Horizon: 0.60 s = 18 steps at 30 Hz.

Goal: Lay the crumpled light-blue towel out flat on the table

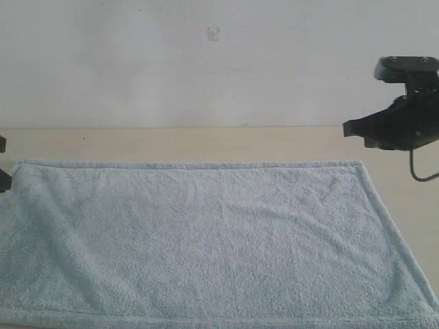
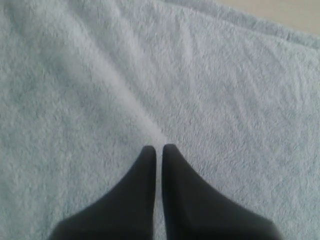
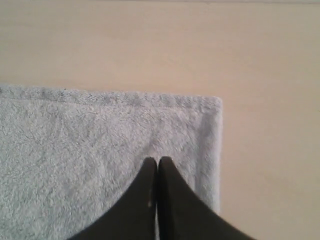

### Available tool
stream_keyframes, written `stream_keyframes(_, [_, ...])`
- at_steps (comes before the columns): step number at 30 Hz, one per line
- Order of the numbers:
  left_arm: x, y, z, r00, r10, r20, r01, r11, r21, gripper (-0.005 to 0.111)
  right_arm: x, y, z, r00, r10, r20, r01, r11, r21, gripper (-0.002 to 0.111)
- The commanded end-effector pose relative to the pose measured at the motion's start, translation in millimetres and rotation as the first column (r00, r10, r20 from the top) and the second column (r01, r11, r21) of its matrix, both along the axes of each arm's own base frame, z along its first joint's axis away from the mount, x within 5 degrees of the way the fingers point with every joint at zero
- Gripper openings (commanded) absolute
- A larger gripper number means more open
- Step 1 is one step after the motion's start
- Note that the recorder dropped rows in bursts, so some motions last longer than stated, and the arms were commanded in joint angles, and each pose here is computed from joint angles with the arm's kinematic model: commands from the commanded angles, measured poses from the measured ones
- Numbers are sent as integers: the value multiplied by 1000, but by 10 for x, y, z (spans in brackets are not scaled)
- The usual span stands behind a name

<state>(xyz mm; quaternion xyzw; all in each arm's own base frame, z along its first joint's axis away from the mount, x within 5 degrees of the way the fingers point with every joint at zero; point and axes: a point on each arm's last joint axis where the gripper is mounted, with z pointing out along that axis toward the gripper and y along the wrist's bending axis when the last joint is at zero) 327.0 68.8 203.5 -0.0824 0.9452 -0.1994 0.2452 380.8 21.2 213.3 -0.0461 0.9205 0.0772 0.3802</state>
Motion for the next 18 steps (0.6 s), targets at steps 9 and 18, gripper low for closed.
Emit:
stream_keyframes(9, [-210,-30,-237,998,45,-46,-44,999,26,4,837,-47,-648,980,76,-181,-97,989,-111,0])
stream_keyframes(18, [-193,-17,-231,997,67,-31,-66,997,28,4,967,-79,-809,979,71,-194,-102,983,-155,0])
